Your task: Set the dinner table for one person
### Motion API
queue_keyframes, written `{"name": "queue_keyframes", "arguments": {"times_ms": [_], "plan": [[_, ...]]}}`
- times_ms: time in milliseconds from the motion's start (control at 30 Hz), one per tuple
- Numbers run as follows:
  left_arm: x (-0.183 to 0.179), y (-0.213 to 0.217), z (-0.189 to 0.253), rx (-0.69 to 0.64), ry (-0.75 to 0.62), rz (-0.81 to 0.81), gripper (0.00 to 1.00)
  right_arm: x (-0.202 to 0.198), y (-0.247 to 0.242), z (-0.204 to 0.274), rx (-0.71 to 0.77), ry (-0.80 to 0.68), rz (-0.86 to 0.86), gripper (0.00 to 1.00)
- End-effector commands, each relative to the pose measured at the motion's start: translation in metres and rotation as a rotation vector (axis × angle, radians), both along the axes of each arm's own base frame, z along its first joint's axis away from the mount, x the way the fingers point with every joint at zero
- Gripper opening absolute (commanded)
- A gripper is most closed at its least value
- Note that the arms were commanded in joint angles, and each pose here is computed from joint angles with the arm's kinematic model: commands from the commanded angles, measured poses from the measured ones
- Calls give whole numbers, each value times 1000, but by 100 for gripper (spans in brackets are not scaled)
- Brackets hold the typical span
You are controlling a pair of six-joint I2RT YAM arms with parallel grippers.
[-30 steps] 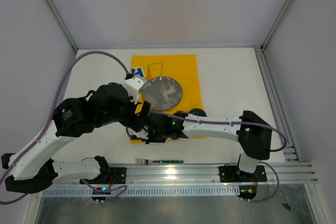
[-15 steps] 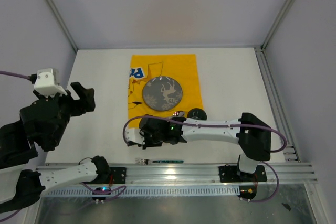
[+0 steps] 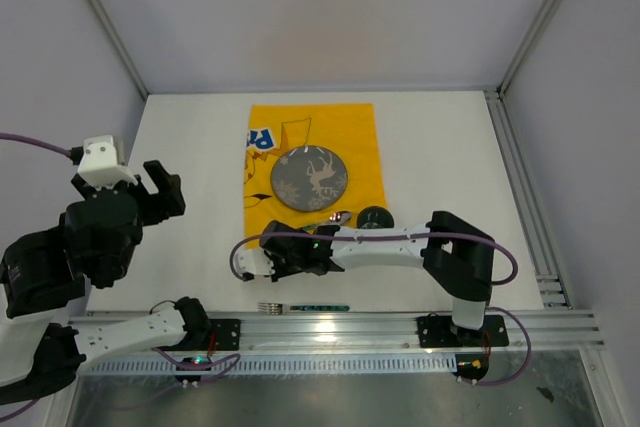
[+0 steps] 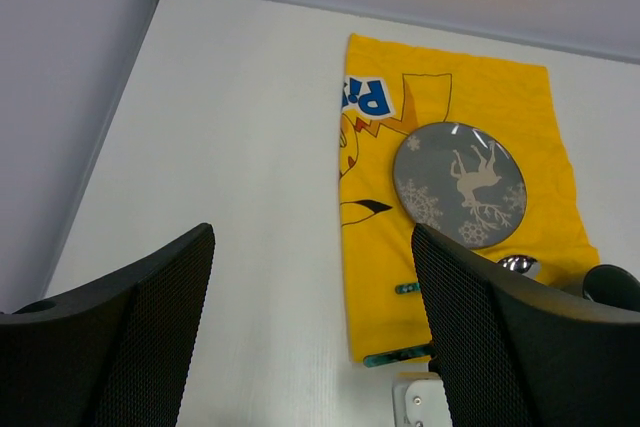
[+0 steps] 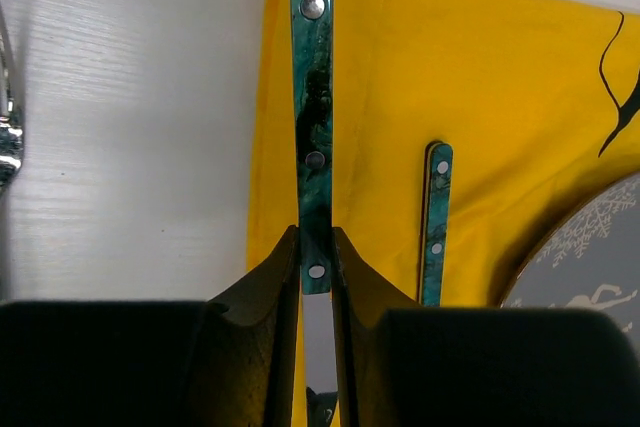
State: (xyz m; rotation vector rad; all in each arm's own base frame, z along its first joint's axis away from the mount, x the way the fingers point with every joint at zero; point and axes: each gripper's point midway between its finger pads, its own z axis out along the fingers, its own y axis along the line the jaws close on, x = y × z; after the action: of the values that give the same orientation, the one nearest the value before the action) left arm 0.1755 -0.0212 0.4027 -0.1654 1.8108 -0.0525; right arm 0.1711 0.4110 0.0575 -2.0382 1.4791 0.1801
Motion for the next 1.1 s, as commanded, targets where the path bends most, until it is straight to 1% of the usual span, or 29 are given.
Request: {"name": "queue_keyframes", "arguments": {"times_ms": [0,200,433,533,700,867,1067], "plan": [[-4,7,-2,-46,-7,27,81,22,21,17,79,-76,12,3],[-9,10,-12,-56,19,22,81,30,24,13,64,-78,14,3],[-13,10,-26,-69,47,18,80,61,21,13,58,-81,-43,3],[-14,13,-27,-71,49,19,80,64,15,12,49,-77,-52,3],[-18,19,-23,-98,31,25,80,56,3,5,34,-48,-64,3],[-16,21,-21,-84,22,31,80,43,-1,5,42,-7,-67,3],[-14,16,-20,-83,25,23,80,33,-10,-8,15,10,-63,3]]}}
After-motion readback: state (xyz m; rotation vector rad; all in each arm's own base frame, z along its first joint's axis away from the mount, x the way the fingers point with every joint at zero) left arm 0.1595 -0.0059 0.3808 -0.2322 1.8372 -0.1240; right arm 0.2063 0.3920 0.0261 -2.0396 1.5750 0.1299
